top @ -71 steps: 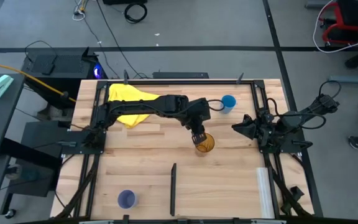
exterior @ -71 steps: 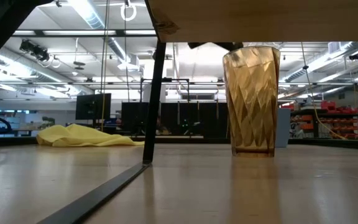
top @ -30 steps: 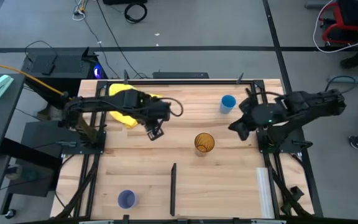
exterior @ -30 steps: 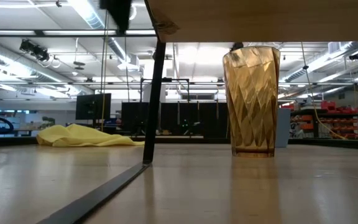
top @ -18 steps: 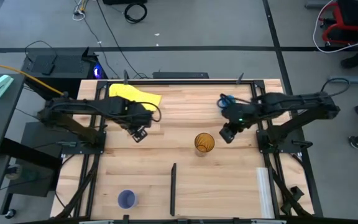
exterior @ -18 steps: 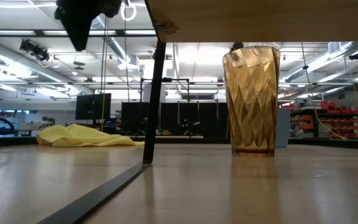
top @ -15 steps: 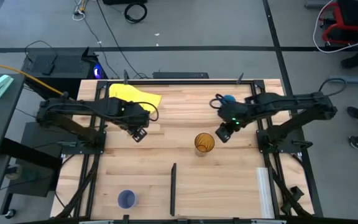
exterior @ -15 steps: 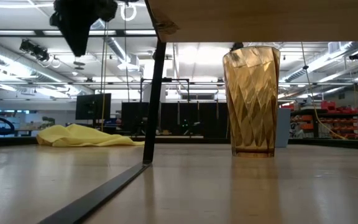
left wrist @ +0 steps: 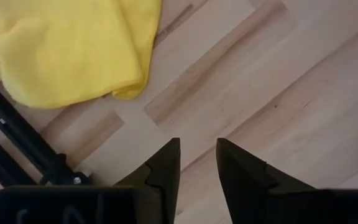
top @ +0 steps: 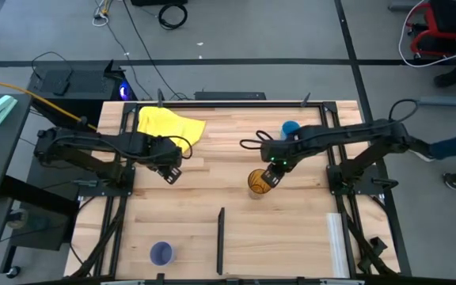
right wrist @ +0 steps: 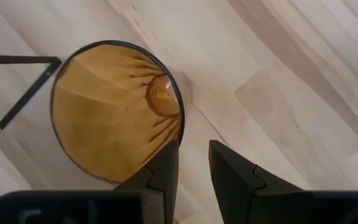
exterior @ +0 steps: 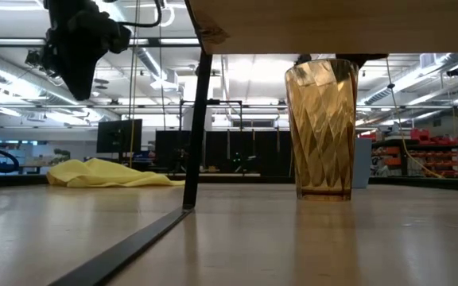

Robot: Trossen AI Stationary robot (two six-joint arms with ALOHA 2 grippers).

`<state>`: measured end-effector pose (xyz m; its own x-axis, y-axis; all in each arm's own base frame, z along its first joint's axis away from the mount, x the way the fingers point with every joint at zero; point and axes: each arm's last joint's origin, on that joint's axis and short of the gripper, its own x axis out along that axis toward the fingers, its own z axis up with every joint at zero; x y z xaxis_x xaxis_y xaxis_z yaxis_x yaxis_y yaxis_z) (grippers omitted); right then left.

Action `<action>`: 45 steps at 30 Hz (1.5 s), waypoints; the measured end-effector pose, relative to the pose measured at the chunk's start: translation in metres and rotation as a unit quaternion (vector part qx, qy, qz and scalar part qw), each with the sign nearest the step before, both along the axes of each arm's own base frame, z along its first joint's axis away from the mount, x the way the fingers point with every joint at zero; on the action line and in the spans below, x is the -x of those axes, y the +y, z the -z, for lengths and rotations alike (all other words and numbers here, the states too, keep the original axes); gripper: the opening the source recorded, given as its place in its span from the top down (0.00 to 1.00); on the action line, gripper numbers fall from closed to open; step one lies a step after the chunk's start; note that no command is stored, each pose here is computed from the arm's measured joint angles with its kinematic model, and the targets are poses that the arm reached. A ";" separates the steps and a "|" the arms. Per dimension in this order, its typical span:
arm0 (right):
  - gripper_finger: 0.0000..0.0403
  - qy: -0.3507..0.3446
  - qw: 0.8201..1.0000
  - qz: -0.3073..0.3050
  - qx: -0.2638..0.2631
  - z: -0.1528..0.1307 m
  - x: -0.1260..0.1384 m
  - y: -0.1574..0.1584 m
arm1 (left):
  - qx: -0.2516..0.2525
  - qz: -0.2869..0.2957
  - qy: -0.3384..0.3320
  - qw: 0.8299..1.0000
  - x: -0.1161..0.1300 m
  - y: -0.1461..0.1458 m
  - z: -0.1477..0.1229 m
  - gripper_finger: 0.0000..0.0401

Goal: Stack small to large cups/mugs on shelf
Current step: Put the brown cup on the shelf

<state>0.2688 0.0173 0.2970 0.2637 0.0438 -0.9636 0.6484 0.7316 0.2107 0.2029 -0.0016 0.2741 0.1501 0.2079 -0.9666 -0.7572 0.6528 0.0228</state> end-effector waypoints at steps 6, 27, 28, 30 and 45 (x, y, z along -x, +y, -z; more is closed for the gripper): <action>0.76 -0.001 1.000 -0.002 0.000 0.006 -0.007 0.001 | -0.002 0.010 -0.017 1.000 -0.003 0.000 -0.001 0.72; 0.82 0.041 0.999 -0.011 0.016 0.033 -0.028 -0.002 | -0.002 0.013 -0.032 0.999 -0.006 0.000 -0.002 0.73; 0.85 0.040 0.999 -0.014 0.019 0.033 -0.028 -0.002 | -0.002 0.013 -0.033 0.999 -0.006 0.000 -0.002 0.73; 0.91 0.039 0.999 -0.018 0.025 0.033 -0.028 -0.004 | -0.002 0.013 -0.036 0.999 -0.007 0.000 -0.002 0.74; 0.99 0.028 0.997 -0.060 0.051 -0.012 -0.013 -0.008 | -0.004 0.024 -0.053 0.998 -0.010 0.000 -0.003 0.75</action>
